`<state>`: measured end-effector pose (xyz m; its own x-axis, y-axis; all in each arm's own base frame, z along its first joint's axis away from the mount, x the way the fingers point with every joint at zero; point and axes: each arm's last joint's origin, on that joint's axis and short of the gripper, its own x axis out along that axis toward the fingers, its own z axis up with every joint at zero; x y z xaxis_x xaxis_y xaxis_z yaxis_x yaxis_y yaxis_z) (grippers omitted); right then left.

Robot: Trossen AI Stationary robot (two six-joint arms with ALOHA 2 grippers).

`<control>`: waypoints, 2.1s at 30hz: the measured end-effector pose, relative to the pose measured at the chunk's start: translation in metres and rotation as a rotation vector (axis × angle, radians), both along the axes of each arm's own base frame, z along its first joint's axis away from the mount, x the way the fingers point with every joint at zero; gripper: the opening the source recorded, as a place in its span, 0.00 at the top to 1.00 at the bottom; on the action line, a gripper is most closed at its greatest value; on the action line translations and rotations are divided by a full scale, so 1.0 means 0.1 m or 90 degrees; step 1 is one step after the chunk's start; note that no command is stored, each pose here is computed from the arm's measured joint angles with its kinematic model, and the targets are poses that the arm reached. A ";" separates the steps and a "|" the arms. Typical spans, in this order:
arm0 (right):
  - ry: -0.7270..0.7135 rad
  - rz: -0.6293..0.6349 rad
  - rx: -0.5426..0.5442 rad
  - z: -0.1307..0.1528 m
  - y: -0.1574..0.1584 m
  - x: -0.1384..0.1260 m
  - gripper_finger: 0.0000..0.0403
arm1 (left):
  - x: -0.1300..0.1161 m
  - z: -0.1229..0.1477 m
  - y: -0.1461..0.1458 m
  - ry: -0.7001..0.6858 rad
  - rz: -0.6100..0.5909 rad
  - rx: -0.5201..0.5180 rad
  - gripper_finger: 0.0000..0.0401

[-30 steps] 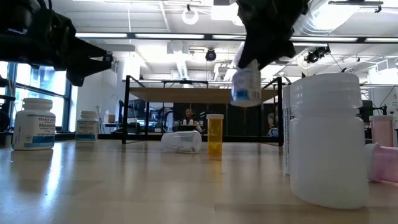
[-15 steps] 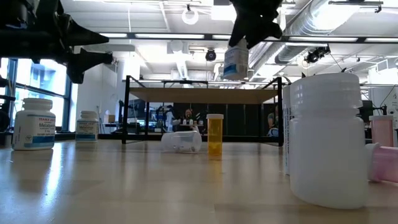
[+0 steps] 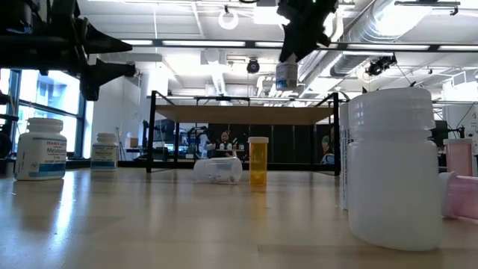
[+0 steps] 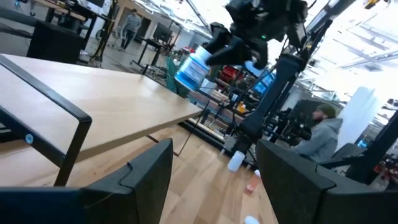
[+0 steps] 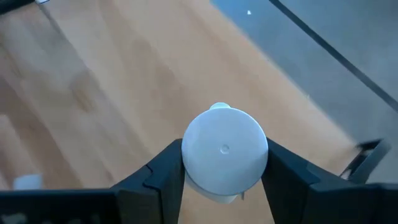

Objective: Pick and place medicine bottles onto shelf by color
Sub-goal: Put the bottom right white and blue pill bottle on the shelf

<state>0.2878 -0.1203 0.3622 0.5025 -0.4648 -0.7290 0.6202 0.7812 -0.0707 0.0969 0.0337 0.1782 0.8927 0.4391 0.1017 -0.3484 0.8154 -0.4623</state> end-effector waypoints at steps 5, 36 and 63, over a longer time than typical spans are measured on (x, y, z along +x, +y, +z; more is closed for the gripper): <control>0.001 0.067 -0.001 0.03 -0.37 -0.16 0.60 | 0.00 0.00 0.00 -0.002 0.001 -0.003 0.44; 0.067 0.133 0.084 -0.33 -1.08 -0.43 0.60 | -0.01 0.00 0.01 -0.063 0.022 -0.123 0.44; 0.051 0.081 0.057 -0.20 -1.03 -0.51 0.41 | -0.01 -0.04 0.03 -0.028 0.061 -0.124 0.28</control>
